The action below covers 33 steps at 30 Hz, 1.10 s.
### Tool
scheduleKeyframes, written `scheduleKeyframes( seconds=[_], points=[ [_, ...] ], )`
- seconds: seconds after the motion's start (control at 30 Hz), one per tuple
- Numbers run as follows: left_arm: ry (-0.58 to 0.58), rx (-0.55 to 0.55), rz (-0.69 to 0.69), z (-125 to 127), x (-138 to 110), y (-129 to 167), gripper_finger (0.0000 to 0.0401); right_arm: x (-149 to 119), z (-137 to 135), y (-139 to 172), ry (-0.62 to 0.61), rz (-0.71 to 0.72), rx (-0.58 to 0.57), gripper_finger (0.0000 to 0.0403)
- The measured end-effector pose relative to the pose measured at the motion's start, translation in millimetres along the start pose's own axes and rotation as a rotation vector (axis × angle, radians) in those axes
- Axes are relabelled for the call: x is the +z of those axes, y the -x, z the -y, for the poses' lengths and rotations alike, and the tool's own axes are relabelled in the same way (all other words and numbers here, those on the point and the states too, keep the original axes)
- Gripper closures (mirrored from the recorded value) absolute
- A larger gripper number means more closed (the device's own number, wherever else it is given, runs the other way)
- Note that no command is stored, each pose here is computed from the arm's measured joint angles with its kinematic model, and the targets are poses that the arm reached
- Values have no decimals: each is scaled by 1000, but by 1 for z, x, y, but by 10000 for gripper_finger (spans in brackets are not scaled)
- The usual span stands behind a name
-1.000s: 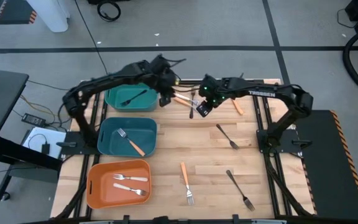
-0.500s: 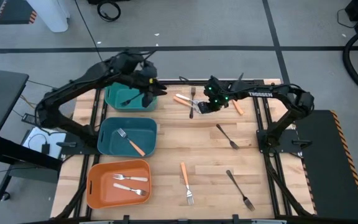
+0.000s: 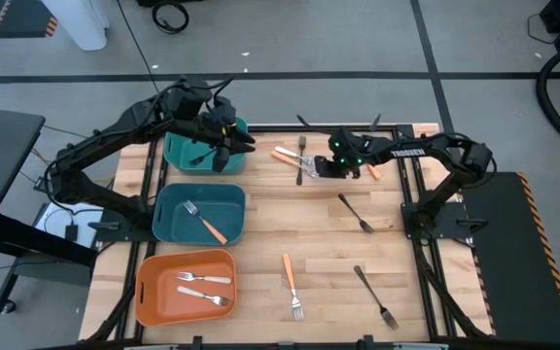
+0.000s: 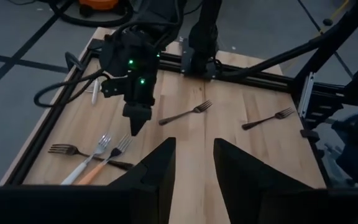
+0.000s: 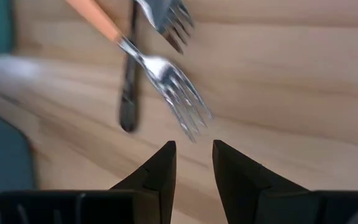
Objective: Sort silverware by color (type)
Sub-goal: Put the light orange fork into the blue bin
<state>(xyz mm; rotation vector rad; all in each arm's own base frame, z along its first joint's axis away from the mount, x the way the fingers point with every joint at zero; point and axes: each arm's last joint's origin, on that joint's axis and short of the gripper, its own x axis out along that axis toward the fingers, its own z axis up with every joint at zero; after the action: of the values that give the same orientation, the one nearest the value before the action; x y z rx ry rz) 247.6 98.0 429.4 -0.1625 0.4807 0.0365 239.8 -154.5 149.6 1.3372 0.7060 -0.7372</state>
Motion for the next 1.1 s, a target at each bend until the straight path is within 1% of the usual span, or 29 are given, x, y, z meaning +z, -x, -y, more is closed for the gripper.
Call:
scheduleKeyframes(
  seconds=[0.1,0.27,0.47,0.67,0.73,0.83,0.93,1.1],
  points=[
    [0,0,1,0,0,0,283,2,3,-2,-47,32,60,290],
    [-1,0,2,0,0,0,283,3,10,-3,-81,46,45,291],
    [-1,1,2,0,0,0,283,1,15,-6,-93,43,34,291],
    [-2,1,3,0,0,0,283,2,15,-7,-84,75,70,291],
    [-3,1,4,0,0,0,283,3,15,-8,-86,97,55,291],
    [-3,1,5,0,0,0,283,3,19,-13,-94,75,43,291],
    [-3,2,5,0,0,0,283,3,19,-20,-92,60,58,291],
    [-2,2,5,0,0,0,283,6,15,-25,-101,68,121,291]
  ],
)
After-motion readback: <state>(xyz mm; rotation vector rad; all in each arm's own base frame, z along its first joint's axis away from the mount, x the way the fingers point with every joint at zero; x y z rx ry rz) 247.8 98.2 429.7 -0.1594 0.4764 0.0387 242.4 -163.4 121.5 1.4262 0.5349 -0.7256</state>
